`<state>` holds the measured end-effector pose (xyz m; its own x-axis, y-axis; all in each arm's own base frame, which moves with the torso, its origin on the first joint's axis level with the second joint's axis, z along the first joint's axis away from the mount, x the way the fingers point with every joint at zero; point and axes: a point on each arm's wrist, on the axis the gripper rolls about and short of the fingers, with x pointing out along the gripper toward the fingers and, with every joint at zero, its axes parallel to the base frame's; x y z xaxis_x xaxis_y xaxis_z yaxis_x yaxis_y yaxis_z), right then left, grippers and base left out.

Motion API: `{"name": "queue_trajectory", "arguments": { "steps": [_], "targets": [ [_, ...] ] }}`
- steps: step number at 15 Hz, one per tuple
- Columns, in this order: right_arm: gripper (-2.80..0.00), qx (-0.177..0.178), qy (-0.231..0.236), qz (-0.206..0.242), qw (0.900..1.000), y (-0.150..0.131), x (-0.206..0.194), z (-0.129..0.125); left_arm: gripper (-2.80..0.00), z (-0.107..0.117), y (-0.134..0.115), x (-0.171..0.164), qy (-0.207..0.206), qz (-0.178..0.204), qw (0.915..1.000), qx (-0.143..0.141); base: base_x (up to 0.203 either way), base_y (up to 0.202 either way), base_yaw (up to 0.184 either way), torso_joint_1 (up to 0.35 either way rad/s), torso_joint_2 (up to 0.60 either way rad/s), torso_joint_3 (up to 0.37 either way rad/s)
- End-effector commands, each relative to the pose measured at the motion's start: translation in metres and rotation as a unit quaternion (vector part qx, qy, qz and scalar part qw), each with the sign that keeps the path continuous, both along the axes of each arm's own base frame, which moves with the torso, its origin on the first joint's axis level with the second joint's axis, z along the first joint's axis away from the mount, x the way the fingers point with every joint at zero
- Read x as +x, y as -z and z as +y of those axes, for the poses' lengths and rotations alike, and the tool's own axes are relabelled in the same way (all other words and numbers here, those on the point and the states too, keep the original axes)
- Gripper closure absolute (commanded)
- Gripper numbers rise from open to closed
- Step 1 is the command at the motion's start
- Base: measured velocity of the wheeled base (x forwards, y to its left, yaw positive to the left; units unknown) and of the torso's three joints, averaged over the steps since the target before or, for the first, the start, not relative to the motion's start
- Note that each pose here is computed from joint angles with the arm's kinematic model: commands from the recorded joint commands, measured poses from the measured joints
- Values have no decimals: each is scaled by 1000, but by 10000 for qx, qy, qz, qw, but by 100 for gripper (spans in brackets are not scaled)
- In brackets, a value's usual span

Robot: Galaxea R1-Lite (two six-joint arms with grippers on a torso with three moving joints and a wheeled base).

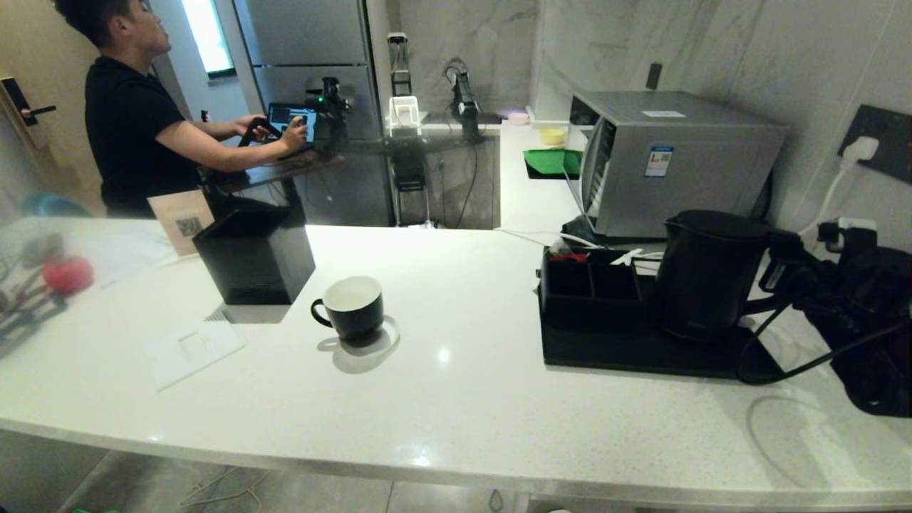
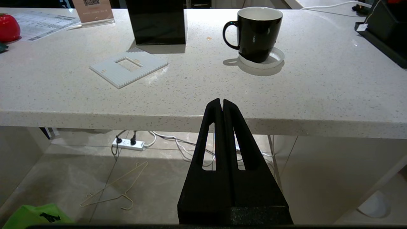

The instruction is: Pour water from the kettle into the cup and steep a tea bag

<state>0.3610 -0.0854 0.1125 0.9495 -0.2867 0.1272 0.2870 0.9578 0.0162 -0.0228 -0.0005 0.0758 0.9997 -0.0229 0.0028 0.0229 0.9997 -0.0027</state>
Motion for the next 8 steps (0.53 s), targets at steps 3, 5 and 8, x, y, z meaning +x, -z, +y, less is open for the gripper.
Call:
{"name": "queue_trajectory", "arguments": {
  "steps": [3, 5, 8],
  "targets": [
    [0, -18, 12, 9, 10000, 9, 7, -2, 0, 0, 0, 0, 0, -1, 10000, -2, 0, 0, 0, 0, 0, 0],
    [0, -35, 17, -11, 10000, 8, 8, -2, 0, 0, 0, 0, 0, -1, 10000, -2, 0, 0, 0, 0, 0, 0],
    [0, -33, 28, -3, 10000, 9, 9, -3, 0, 0, 0, 0, 0, -1, 10000, -2, 0, 0, 0, 0, 0, 0]
  ]
}}
